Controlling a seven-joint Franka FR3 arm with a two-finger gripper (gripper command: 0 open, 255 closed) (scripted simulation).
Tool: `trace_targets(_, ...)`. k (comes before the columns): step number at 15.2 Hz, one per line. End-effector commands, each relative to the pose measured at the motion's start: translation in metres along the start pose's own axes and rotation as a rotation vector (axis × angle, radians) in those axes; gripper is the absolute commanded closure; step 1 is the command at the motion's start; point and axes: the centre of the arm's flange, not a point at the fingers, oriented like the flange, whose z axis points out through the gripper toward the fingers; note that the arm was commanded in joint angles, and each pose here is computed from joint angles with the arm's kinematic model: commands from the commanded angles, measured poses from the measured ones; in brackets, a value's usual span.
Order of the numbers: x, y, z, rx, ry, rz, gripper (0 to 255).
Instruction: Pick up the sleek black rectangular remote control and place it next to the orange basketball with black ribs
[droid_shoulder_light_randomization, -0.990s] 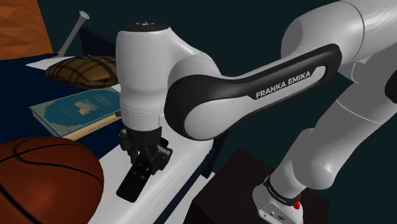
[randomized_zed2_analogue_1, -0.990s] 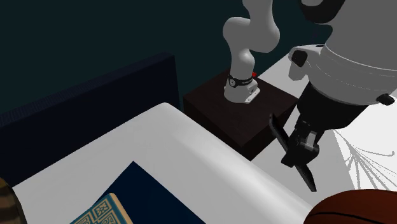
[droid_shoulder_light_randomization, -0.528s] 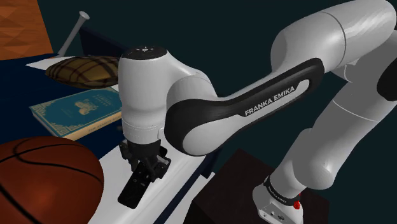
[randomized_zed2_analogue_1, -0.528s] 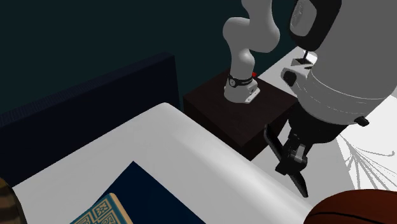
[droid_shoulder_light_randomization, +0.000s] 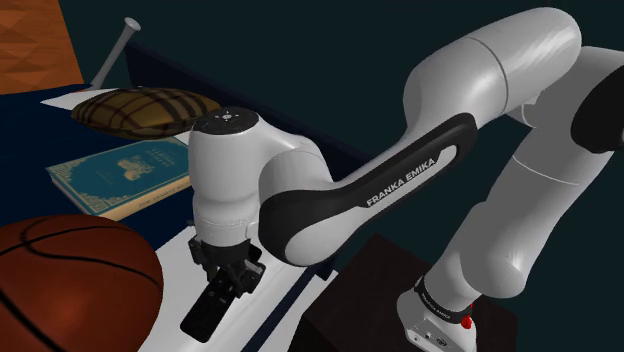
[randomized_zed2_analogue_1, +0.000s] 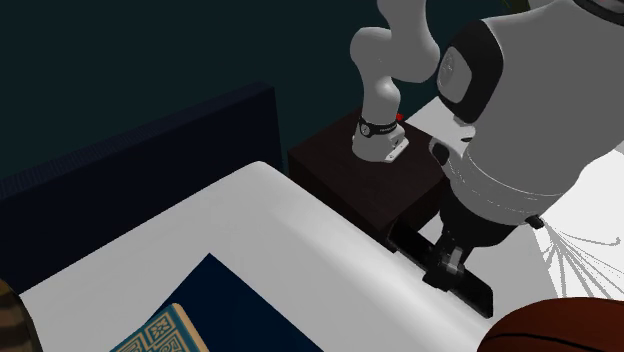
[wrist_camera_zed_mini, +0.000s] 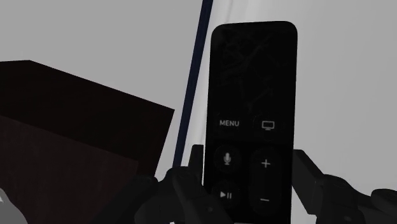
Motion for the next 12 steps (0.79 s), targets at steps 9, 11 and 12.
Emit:
trace_targets(9,0.0,0.001,0.022,0.001,0.0,0.0,255)
trace_targets(11,0.0,0.001,0.022,0.001,0.0,0.0,255)
trace_targets(12,0.0,0.001,0.022,0.001,0.0,0.0,0)
